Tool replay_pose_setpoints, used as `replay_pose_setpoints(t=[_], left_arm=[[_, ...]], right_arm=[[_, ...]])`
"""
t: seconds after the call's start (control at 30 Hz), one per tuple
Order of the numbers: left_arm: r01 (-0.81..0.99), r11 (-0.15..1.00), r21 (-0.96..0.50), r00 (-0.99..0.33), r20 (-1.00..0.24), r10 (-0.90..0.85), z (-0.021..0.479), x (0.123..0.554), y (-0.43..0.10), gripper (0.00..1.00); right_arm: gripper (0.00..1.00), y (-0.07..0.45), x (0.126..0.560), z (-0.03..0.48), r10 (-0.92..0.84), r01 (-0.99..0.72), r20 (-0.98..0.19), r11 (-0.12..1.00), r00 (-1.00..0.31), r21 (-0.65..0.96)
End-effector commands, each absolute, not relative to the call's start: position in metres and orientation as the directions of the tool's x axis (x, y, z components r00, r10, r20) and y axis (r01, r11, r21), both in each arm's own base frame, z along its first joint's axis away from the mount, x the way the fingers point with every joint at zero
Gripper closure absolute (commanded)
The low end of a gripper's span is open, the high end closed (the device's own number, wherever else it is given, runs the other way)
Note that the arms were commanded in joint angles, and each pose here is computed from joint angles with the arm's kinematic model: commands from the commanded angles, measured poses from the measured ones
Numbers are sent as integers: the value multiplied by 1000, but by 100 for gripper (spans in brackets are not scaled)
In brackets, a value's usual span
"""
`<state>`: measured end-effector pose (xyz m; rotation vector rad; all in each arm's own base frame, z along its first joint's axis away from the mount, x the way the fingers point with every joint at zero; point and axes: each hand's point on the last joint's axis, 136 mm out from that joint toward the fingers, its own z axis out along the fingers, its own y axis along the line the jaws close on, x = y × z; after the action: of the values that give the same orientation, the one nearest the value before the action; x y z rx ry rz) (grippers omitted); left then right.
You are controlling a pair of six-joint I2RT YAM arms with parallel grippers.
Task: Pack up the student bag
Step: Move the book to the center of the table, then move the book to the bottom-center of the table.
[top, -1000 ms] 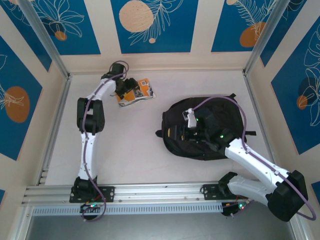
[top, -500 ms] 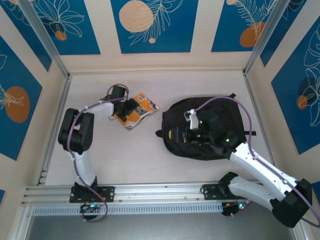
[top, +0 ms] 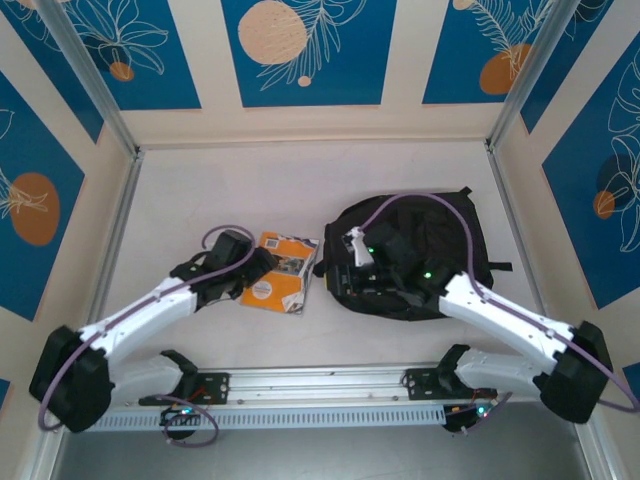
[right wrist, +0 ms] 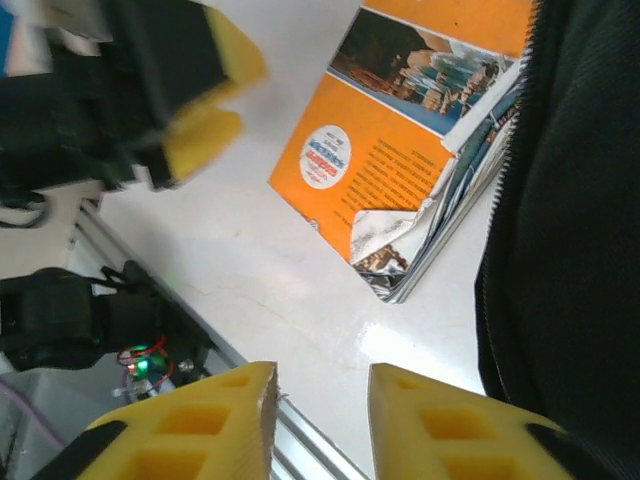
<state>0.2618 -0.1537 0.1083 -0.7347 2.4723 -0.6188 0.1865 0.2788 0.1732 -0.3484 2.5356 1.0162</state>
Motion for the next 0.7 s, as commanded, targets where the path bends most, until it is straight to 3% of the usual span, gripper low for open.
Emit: replay_pose_setpoints(t=[0.0,0.17,0.3,0.37,0.67], left_arm=[[-393,812,-431,-713,-415,-565,90,262,-123,17],[-383,832,-401,-762,-372,-531,58,262,-131,18],[-368,857,-361,-788,-368,-493,44,258,-128,17],[-359,863,-356,-791,-375,-484,43,256,-125,17],[-334,887,-318,-789,-421,-448,43,258,-116,16]], right_arm=[[75,290,204,154,-86,-344,-465,791,-881,505],[72,308,227,105,-64,-209,-403,922,-913,327],[52,313,237,71,-19,-107,-352,967,-936,229],[48,315,240,61,18,-57,-322,973,-947,225],[50,316,246,26,120,69,-219,971,-968,228]])
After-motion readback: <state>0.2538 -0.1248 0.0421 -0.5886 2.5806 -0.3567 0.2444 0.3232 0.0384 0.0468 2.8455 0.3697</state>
